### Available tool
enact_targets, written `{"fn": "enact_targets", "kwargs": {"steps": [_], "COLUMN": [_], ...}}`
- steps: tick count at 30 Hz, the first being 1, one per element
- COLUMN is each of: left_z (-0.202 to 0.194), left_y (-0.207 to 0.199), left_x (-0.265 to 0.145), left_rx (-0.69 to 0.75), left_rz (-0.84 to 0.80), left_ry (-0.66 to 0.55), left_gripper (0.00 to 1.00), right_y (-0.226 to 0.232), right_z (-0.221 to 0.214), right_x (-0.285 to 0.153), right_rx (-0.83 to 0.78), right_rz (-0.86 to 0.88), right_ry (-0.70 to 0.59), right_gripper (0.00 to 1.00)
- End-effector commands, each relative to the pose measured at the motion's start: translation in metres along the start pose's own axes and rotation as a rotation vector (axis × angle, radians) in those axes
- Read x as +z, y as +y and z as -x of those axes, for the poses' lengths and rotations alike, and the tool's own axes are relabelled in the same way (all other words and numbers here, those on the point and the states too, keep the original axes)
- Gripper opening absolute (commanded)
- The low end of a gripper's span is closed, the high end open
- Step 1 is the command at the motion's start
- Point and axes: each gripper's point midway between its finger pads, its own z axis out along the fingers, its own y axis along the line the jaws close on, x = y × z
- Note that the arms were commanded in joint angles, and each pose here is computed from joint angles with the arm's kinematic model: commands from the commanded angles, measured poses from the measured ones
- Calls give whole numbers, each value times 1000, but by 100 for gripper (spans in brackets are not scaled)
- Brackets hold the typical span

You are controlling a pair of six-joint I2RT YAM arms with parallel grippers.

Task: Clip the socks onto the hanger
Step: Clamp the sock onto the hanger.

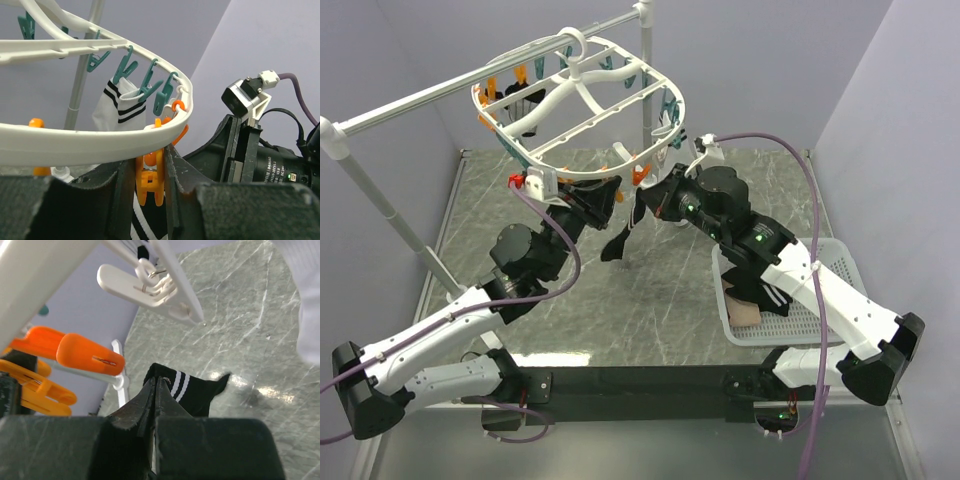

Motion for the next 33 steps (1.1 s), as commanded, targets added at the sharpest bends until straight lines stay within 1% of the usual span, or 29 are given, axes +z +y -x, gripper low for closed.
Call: {"fn": "enact_targets", "kwargs": {"steps": [1, 6, 13, 23, 33], "left_z": [8, 1, -8, -18, -21], "left_y": [-3, -6, -11, -15, -21], "left_x": [-1, 1, 5, 10, 12], "left_rx": [11, 50, 99, 107, 127], "left_rz": [19, 41, 93, 82, 67], "left_ry": [-59, -59, -65, -47, -47], "left_gripper": [18, 18, 17, 17, 17], "right_y": [24, 31, 38, 39, 42], "right_z": [31, 26, 22, 22, 23], "right_x": [-10, -8, -13, -23, -18], "right_rx": [88, 128, 138, 137, 133], "right_rz": [41, 58, 60, 70, 63], "right_ry": [-94, -76, -74, -86, -88], "right_gripper": [0, 0, 0, 0, 0]}}
